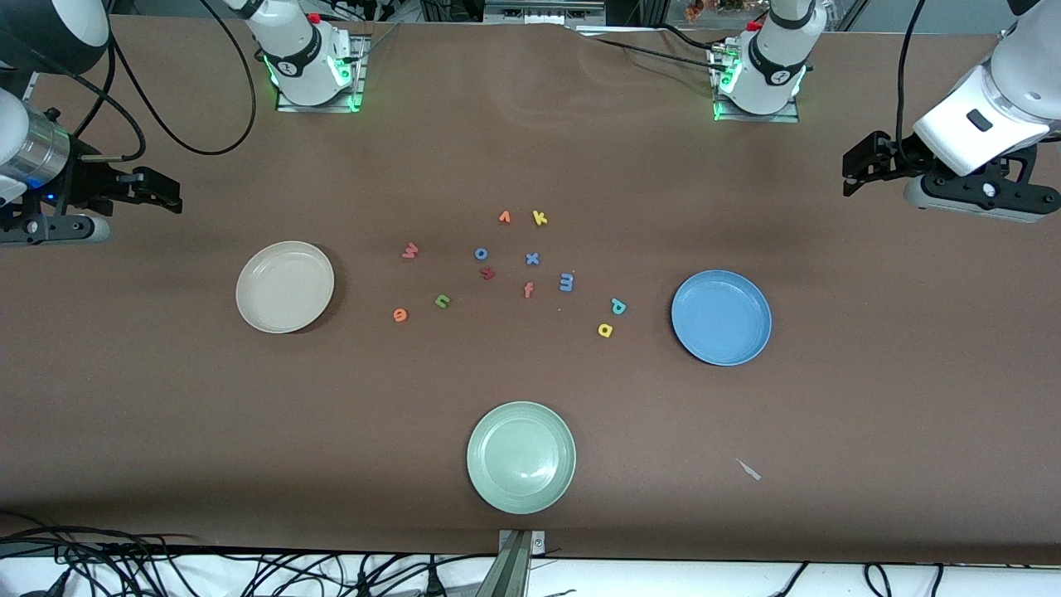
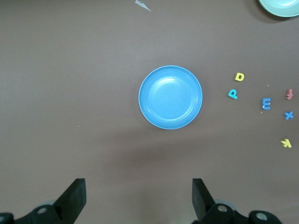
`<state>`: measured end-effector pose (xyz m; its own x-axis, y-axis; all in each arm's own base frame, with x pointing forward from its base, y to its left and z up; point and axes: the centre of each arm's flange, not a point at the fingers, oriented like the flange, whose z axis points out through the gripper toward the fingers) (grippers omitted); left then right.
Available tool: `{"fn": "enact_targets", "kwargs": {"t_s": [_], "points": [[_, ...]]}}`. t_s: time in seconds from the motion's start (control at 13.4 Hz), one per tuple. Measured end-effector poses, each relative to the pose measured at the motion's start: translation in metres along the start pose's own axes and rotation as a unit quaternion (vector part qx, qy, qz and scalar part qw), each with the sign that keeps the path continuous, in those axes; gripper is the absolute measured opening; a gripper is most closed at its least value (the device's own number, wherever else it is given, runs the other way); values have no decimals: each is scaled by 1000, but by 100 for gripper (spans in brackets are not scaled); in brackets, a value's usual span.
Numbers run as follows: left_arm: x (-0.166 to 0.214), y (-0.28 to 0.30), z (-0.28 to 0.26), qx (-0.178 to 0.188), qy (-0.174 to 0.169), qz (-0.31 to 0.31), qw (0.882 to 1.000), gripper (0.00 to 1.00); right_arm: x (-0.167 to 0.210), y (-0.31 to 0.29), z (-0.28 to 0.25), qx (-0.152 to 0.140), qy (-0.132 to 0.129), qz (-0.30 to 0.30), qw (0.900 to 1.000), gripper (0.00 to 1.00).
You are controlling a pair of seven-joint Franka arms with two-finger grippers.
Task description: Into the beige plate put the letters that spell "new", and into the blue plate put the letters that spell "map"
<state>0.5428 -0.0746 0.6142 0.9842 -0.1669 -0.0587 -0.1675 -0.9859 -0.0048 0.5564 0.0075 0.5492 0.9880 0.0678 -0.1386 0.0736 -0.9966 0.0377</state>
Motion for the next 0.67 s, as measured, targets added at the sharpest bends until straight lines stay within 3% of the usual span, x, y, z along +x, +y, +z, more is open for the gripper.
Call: {"fn": "enact_targets", "kwargs": {"t_s": [0.67], "points": [[4,3,3,0,3,3,1000,100,0,-1,0,0,0,-1,1000,100]]}}
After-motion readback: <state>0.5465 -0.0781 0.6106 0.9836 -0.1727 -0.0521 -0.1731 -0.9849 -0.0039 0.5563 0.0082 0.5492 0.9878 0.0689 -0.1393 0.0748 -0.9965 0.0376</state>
